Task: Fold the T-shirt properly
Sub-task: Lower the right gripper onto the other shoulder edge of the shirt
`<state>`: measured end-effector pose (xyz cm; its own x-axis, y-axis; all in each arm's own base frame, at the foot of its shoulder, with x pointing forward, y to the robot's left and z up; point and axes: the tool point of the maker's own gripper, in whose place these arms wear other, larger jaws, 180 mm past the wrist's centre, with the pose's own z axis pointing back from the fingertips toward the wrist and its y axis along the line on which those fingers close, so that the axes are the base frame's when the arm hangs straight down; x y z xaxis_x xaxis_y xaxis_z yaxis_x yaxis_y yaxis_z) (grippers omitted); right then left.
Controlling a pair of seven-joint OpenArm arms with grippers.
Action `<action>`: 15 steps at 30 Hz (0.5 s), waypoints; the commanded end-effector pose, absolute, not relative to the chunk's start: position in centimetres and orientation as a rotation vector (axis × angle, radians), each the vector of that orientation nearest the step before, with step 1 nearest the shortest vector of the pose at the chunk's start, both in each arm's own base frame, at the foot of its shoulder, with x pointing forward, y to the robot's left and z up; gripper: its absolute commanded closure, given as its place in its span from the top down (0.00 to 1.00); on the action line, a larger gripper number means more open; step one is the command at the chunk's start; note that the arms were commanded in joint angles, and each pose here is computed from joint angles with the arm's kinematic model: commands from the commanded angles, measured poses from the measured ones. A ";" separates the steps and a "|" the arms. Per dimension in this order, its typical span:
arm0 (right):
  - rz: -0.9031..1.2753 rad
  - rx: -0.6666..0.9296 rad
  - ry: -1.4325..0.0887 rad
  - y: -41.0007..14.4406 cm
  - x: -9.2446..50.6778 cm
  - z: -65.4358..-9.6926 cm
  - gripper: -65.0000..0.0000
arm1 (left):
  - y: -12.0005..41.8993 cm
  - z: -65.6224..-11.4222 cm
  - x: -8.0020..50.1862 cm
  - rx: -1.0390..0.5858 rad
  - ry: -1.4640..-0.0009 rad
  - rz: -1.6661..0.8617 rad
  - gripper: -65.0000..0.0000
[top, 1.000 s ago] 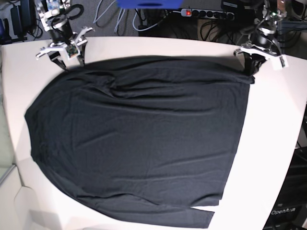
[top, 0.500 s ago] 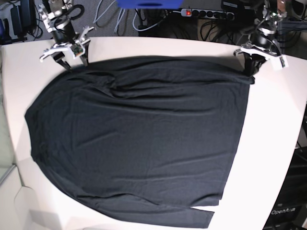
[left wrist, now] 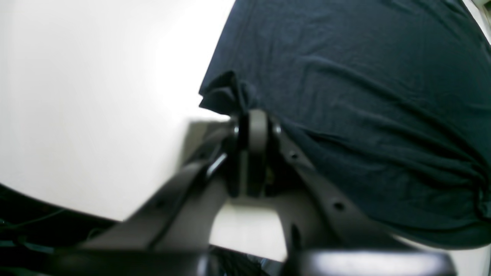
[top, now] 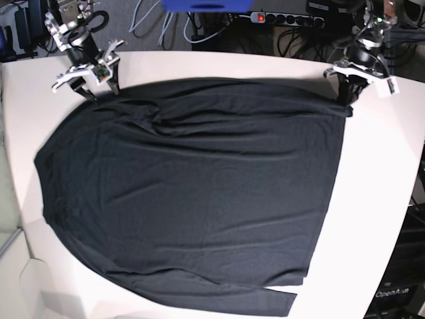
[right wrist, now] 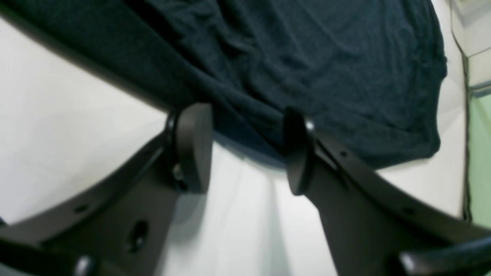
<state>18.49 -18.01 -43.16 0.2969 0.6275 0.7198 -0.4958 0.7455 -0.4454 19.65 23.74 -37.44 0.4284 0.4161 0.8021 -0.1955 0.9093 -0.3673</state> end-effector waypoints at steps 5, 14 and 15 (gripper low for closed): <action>0.789 -0.132 -0.914 -18.3 16.8 -44.9 0.47 | 23.9 -36.5 19.9 -0.237 -1.096 0.378 0.00; 0.801 -0.156 -0.852 -19.4 16.5 -45.5 0.21 | 23.9 -36.5 19.9 -0.240 -1.096 0.380 0.00; 0.806 -0.156 -0.844 -19.5 16.8 -45.6 0.21 | 23.8 -36.5 19.9 -0.241 -1.096 0.380 0.00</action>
<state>18.31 -17.93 -43.70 0.3144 0.6391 0.7019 -0.5320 0.7310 -0.4273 19.64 23.73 -37.45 0.4280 0.4195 0.8005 -0.1963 0.9078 -0.3707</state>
